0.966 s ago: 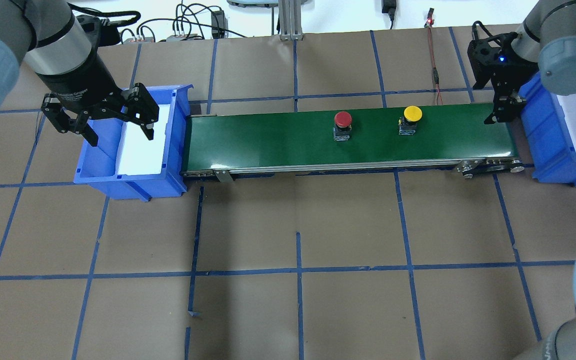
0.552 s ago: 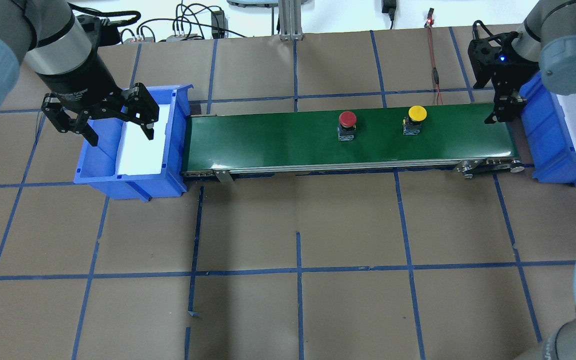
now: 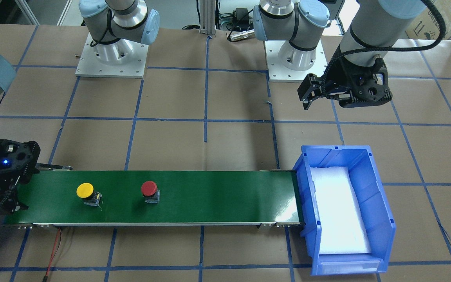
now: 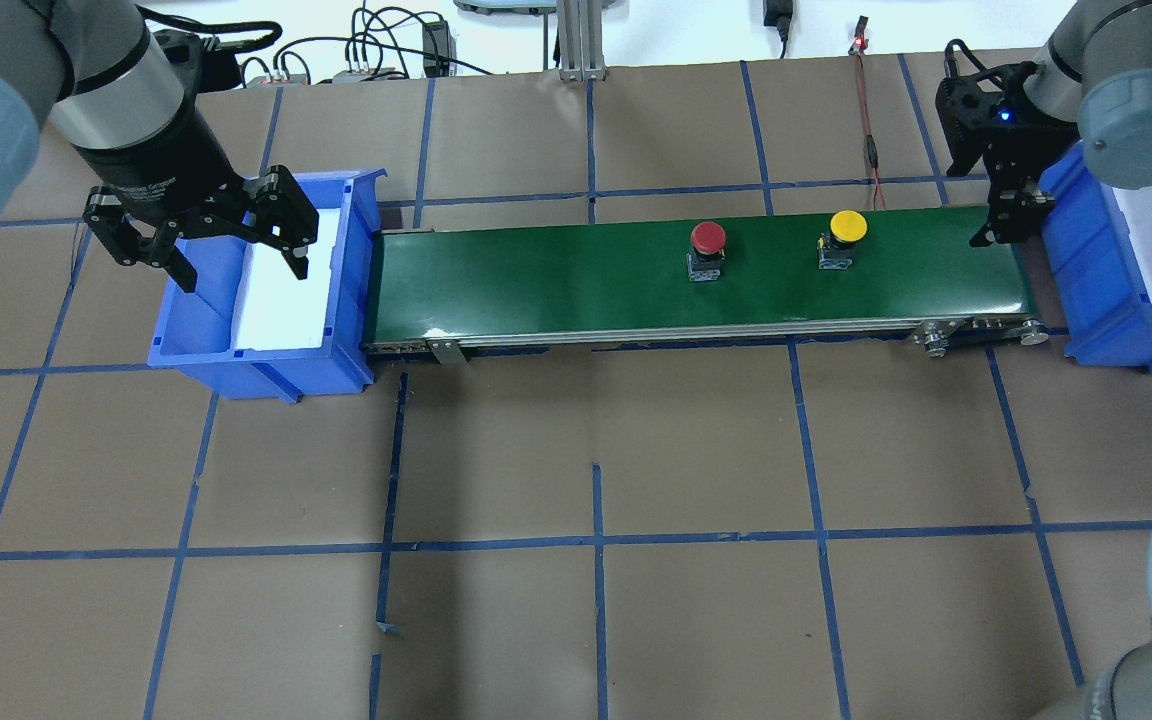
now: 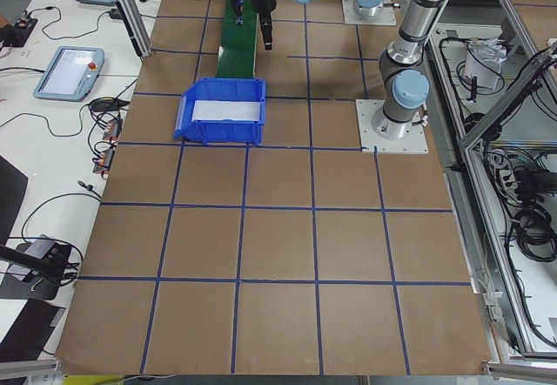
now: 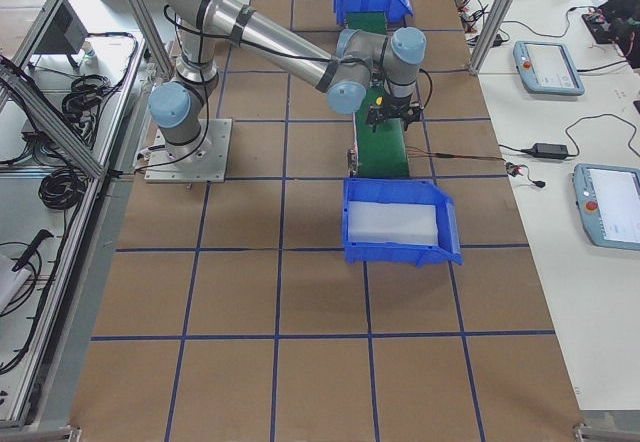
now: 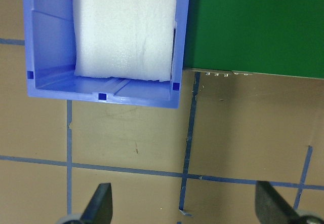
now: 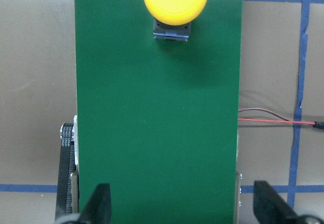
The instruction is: Transport two buttons from left to right
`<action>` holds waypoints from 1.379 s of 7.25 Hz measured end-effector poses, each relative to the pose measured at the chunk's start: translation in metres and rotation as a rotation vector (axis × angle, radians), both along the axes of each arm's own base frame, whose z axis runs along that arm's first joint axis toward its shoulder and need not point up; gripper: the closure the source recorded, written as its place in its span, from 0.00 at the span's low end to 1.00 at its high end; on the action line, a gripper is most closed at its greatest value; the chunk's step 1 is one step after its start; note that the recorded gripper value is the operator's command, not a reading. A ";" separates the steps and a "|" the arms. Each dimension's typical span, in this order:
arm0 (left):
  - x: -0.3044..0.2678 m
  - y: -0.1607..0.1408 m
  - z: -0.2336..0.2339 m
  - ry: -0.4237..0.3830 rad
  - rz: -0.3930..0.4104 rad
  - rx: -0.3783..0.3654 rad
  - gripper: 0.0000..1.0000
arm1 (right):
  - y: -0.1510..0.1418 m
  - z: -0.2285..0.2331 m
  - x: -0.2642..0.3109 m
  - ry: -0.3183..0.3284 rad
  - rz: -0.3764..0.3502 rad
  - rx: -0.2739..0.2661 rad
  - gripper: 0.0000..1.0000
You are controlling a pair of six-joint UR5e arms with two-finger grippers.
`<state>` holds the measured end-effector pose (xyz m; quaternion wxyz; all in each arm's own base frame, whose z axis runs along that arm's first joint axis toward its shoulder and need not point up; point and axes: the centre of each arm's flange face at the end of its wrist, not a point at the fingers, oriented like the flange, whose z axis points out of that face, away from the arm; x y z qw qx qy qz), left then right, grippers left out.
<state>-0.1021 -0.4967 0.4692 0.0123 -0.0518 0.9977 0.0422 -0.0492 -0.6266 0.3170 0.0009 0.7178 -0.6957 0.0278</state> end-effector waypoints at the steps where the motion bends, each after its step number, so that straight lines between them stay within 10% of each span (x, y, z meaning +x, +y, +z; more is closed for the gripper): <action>1: 0.000 0.000 0.000 0.000 0.000 0.000 0.00 | 0.000 -0.001 -0.001 0.000 0.000 0.000 0.01; 10: 0.000 0.000 0.000 0.000 0.000 0.000 0.00 | -0.008 -0.028 -0.006 -0.011 0.002 0.028 0.01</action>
